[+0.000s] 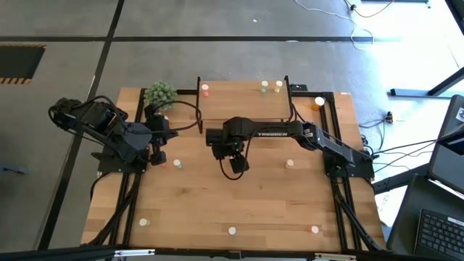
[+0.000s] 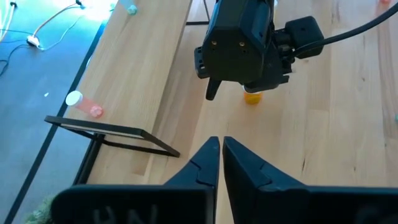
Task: Pick and place medicine bottles onto shelf by color
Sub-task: Put the center orange medicine bottle on the shelf
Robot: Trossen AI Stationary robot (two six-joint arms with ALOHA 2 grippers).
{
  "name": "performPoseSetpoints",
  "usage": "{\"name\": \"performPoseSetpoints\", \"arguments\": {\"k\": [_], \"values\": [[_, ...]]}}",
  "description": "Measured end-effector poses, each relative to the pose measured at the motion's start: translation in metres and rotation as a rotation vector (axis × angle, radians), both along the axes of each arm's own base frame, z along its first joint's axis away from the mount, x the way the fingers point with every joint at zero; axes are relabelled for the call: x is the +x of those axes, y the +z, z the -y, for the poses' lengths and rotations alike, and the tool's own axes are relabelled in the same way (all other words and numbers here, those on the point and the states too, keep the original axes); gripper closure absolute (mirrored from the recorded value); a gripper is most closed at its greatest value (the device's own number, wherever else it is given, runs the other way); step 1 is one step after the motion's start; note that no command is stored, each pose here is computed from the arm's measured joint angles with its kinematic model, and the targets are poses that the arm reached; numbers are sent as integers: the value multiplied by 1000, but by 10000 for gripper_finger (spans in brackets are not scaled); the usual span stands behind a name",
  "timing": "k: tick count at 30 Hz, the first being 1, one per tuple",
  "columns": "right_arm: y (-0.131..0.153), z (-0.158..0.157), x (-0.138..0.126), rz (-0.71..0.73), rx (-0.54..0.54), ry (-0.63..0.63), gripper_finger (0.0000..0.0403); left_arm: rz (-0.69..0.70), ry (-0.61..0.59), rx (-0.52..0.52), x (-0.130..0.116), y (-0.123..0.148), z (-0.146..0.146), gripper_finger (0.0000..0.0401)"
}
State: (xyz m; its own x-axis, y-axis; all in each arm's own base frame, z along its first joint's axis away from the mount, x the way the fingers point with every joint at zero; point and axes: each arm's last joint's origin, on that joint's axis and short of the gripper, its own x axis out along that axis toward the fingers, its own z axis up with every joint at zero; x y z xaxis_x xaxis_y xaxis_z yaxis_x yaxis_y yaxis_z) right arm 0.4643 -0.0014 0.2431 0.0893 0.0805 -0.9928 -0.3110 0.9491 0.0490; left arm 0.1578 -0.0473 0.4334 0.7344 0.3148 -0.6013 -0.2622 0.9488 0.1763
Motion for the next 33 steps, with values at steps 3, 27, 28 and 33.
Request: {"name": "performPoseSetpoints", "arguments": {"k": [3,27,28,33], "values": [[0,0,0,1,0,-1,171,0,0,0,0,0,0,393],[1,16,1,3,146,-133,80,0,0,0,0,0,0,374],[1,16,2,12,142,-128,77,0,0,0,0,0,0,374],[1,17,2,11,133,-137,75,0,0,0,0,0,0,373]]}}
